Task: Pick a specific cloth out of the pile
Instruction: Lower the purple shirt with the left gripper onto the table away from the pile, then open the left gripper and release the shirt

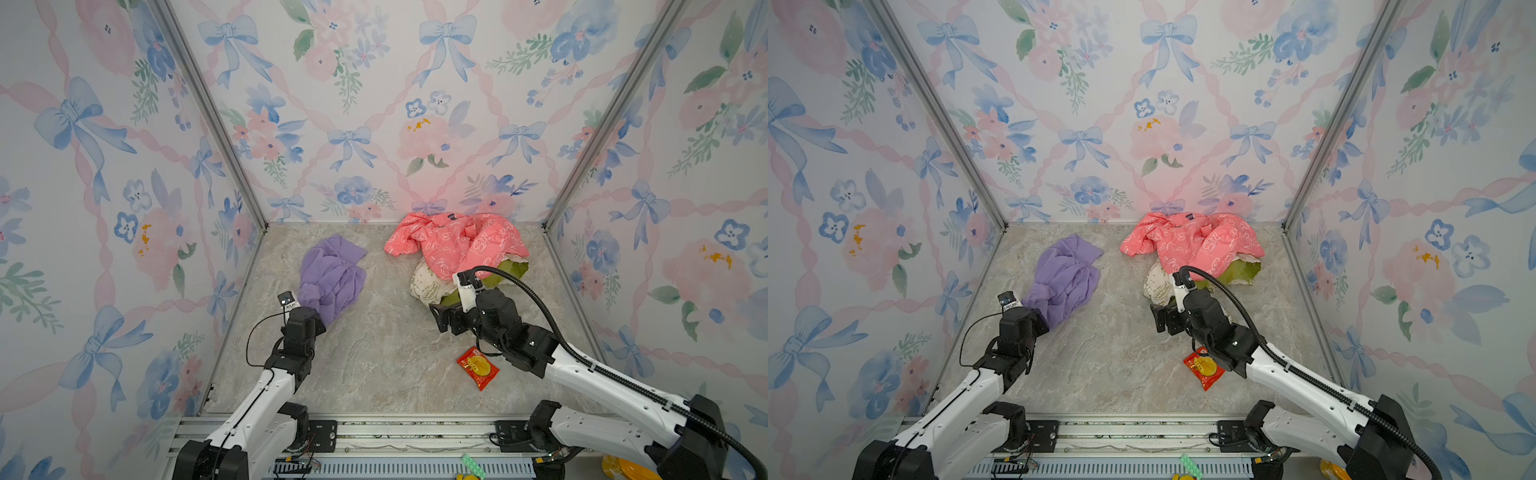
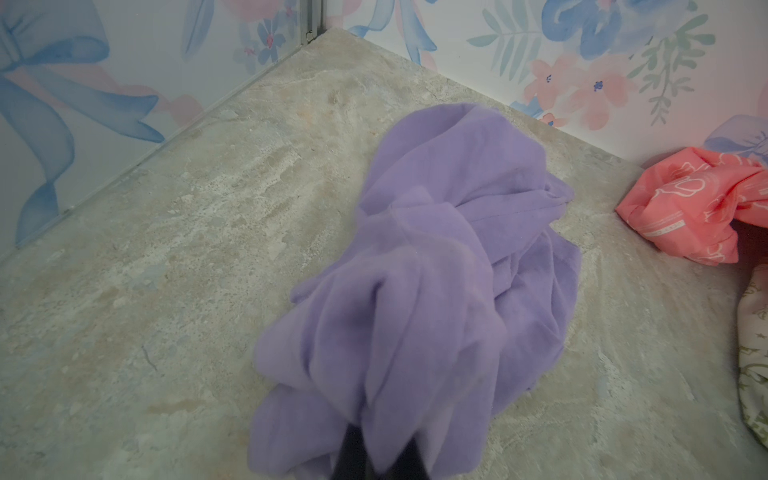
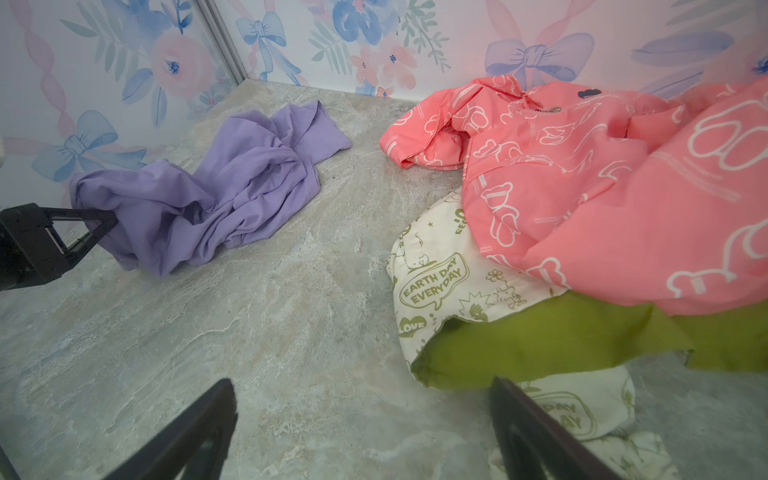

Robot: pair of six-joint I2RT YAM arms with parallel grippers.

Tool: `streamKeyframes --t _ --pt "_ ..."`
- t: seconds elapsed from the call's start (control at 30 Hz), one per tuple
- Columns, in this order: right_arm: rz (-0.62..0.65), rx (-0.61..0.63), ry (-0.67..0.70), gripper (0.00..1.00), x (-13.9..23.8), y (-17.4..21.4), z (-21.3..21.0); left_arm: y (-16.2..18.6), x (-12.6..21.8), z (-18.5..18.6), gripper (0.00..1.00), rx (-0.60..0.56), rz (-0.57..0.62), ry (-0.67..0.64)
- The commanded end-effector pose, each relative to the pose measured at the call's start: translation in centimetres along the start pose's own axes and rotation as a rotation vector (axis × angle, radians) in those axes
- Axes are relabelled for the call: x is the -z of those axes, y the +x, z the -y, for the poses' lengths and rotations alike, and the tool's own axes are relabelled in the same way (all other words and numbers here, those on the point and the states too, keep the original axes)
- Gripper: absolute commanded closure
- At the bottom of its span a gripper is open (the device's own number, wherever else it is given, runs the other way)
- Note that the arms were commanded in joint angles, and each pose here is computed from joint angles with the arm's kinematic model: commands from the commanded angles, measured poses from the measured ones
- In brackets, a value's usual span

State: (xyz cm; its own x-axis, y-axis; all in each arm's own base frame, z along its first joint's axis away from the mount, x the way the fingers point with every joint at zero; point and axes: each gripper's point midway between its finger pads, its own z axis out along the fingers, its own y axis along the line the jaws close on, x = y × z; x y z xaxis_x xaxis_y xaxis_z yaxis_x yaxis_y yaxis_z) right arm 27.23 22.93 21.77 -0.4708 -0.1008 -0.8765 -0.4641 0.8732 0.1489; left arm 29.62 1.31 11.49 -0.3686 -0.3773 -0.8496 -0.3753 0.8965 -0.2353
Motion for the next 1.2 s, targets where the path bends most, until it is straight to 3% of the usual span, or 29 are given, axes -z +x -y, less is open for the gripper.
streamKeyframes --t 0.0,0.07,0.17,0.27,0.37,0.47,0.7,0.8,0.97,1.17 --pt "-0.002 -0.001 -0.005 0.03 -0.2 -0.2 0.0 -1.5 0.9 0.0 1.0 0.087 0.071 0.013" --pt "0.003 -0.003 -0.011 0.03 0.0 -0.6 -0.1 -2.5 1.8 0.0 0.91 0.114 0.111 0.027" --pt "0.022 -0.018 -0.021 0.03 0.1 -1.1 -0.3 -4.4 3.5 0.0 0.58 0.159 0.184 0.054" --pt "0.039 -0.038 -0.033 0.03 0.1 -1.4 -0.5 -7.1 5.9 0.0 0.35 0.2 0.281 0.097" --pt "0.053 -0.045 -0.043 0.03 0.1 -1.7 -0.7 -9.5 8.2 0.2 0.17 0.225 0.36 0.138" --pt "0.071 -0.044 -0.048 0.03 0.3 -2.1 -0.8 -11.4 9.8 1.2 0.05 0.224 0.398 0.196" --pt "0.134 -0.043 -0.053 0.03 1.1 -3.1 -0.7 -12.7 8.6 4.9 0.02 0.151 0.303 0.268" --pt "0.149 -0.045 -0.039 0.03 1.4 -3.1 -0.3 -12.0 6.0 5.9 0.02 0.116 0.224 0.237" --pt "0.145 -0.035 -0.009 0.03 2.1 -2.7 0.6 -10.8 2.7 8.6 0.02 0.093 0.156 0.296" --pt "0.136 -0.045 0.027 0.03 2.5 -2.2 2.0 -7.2 -1.1 8.8 0.02 0.094 0.088 0.285"
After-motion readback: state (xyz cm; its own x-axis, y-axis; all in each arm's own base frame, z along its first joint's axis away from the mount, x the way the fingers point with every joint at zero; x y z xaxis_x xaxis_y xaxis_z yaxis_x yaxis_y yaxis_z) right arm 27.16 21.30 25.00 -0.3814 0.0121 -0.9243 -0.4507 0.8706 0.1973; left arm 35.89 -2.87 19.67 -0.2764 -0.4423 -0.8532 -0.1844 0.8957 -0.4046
